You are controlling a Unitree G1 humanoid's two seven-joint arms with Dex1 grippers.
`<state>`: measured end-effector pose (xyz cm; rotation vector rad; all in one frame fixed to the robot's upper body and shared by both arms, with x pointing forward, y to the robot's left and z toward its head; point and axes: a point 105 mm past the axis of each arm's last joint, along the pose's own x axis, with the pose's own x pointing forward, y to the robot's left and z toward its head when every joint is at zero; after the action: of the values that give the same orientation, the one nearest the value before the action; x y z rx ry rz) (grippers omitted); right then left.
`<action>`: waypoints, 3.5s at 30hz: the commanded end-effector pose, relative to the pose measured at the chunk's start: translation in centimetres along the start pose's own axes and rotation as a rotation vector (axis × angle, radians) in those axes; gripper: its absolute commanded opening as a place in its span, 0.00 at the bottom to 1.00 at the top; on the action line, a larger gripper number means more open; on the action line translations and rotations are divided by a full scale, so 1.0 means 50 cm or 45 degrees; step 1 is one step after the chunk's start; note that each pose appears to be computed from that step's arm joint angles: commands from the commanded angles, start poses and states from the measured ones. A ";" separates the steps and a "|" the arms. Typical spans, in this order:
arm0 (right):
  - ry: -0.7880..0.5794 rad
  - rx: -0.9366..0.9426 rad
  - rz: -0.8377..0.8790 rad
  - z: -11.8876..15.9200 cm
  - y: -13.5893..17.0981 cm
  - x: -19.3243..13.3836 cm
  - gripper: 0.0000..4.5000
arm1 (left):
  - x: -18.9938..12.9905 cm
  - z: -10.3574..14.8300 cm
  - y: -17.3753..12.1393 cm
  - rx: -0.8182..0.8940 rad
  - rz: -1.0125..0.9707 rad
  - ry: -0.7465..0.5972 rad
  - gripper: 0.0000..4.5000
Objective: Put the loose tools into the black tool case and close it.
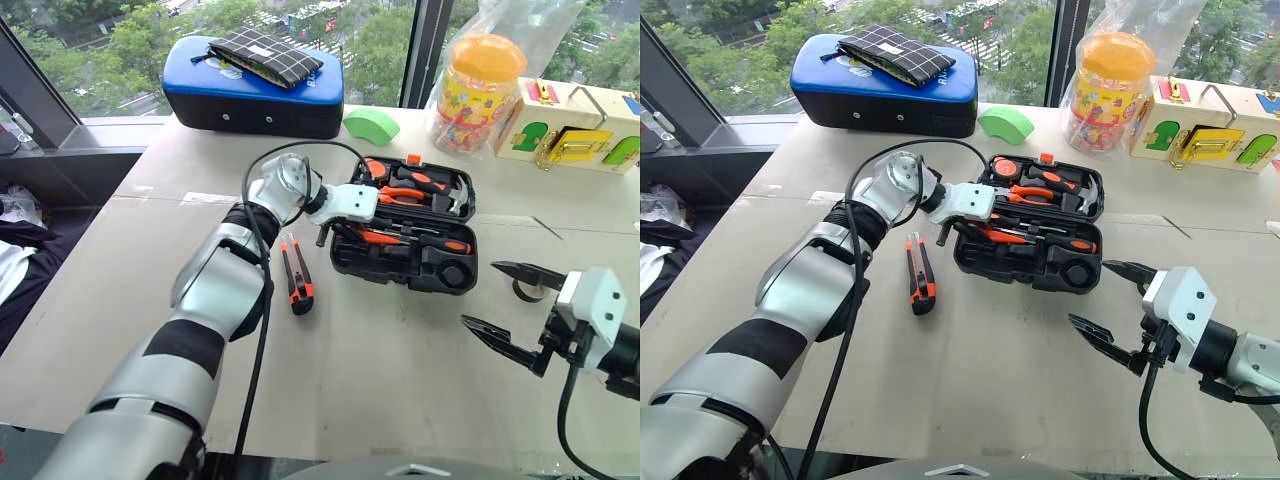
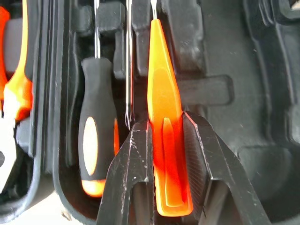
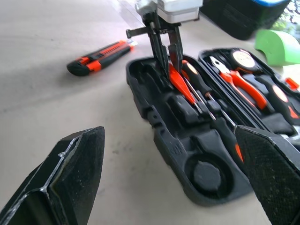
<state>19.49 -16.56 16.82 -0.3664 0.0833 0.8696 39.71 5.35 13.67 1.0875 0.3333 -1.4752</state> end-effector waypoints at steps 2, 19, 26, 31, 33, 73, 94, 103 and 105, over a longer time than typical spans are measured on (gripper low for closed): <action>-0.007 -0.041 -0.079 0.015 -0.007 -0.025 1.00 | 0.009 -0.007 0.000 0.053 0.010 0.055 0.07; 0.018 -0.035 -0.139 0.009 -0.014 -0.044 1.00 | -0.009 0.022 0.011 -0.029 0.046 -0.138 0.57; 0.011 -0.036 -0.149 0.006 -0.015 -0.041 1.00 | -0.059 0.064 0.033 -0.338 0.036 -0.474 0.60; 0.005 -0.033 -0.162 0.004 -0.014 -0.037 1.00 | -0.027 0.044 0.038 -0.500 0.176 -0.542 0.17; 0.007 -0.031 -0.164 0.003 -0.013 -0.038 1.00 | -0.006 0.028 0.035 -0.558 0.221 -0.505 0.01; -0.037 -0.031 0.116 -0.003 -0.039 0.019 1.00 | -0.128 -0.114 -0.309 -1.645 1.147 -0.221 0.99; -0.002 -0.044 0.152 0.000 -0.042 0.017 1.00 | -0.067 -0.114 -0.267 -1.613 1.173 -0.300 0.51; -0.033 -0.021 0.079 -0.005 -0.035 0.015 1.00 | -0.155 0.006 -0.176 -0.725 0.492 -0.730 0.35; -0.030 -0.025 0.065 -0.006 -0.033 0.013 1.00 | -0.148 0.006 -0.149 -0.590 0.349 -0.687 0.35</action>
<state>21.37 -17.26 15.79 -0.3359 0.1162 0.9415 31.55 12.18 17.22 0.2527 0.1096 -1.1569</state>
